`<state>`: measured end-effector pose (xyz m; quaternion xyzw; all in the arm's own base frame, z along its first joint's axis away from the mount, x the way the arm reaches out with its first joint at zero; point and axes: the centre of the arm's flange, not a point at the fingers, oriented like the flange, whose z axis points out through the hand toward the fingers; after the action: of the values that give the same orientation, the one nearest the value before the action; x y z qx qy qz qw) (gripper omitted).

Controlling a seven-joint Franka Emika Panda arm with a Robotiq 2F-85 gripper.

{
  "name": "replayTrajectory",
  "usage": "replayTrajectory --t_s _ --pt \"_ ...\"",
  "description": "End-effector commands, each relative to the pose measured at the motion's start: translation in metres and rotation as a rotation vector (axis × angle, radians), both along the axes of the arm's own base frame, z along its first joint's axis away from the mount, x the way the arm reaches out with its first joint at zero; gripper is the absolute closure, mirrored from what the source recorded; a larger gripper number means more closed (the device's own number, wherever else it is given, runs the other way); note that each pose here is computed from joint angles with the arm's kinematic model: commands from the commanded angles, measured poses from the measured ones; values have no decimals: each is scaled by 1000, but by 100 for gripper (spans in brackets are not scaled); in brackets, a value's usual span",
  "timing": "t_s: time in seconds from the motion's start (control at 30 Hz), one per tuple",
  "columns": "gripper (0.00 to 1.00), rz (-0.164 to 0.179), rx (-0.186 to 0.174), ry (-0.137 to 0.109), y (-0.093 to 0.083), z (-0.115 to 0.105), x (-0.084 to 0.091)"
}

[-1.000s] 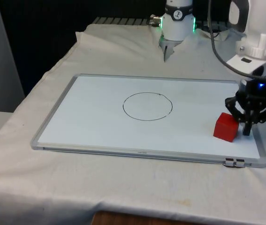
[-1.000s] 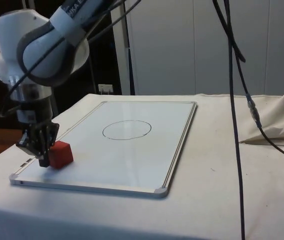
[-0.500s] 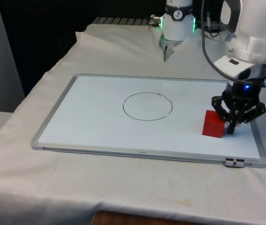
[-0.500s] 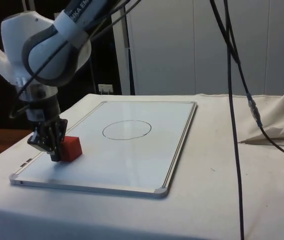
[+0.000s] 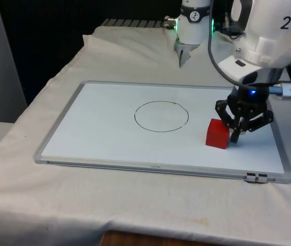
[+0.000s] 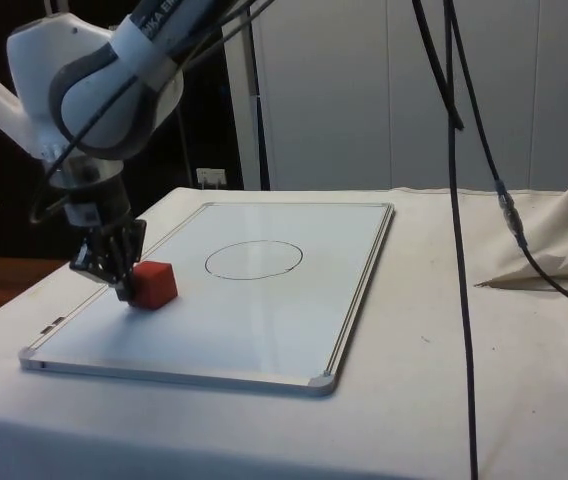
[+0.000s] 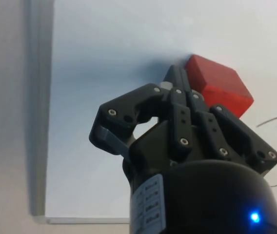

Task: Push the cube into the marked area.

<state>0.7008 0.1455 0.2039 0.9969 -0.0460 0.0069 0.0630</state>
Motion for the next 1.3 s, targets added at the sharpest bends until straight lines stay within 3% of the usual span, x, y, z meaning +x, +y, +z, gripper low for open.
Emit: replayTrajectory --t_s 0.0,0.03,0.2,0.47,0.7,0.73,0.77,0.97,1.0,1.13,1.27 --pt "100 -2 -5 2 -2 0 0" --pt "100 -9 -22 2 -9 2 0" --pt "100 -13 -28 5 -15 1 2" --pt "100 -29 -68 18 -30 -2 0" --pt "100 -46 -118 31 -42 -4 -1" --pt "100 -40 -105 27 -40 -5 -1" --pt "100 -55 -128 30 -43 -4 -1" --pt "100 -88 -162 28 -49 -4 -1" --pt "100 -81 -151 27 -46 -5 -2" --pt "100 -105 -185 27 -55 -4 0" --pt "100 -104 -191 20 -59 -4 1"
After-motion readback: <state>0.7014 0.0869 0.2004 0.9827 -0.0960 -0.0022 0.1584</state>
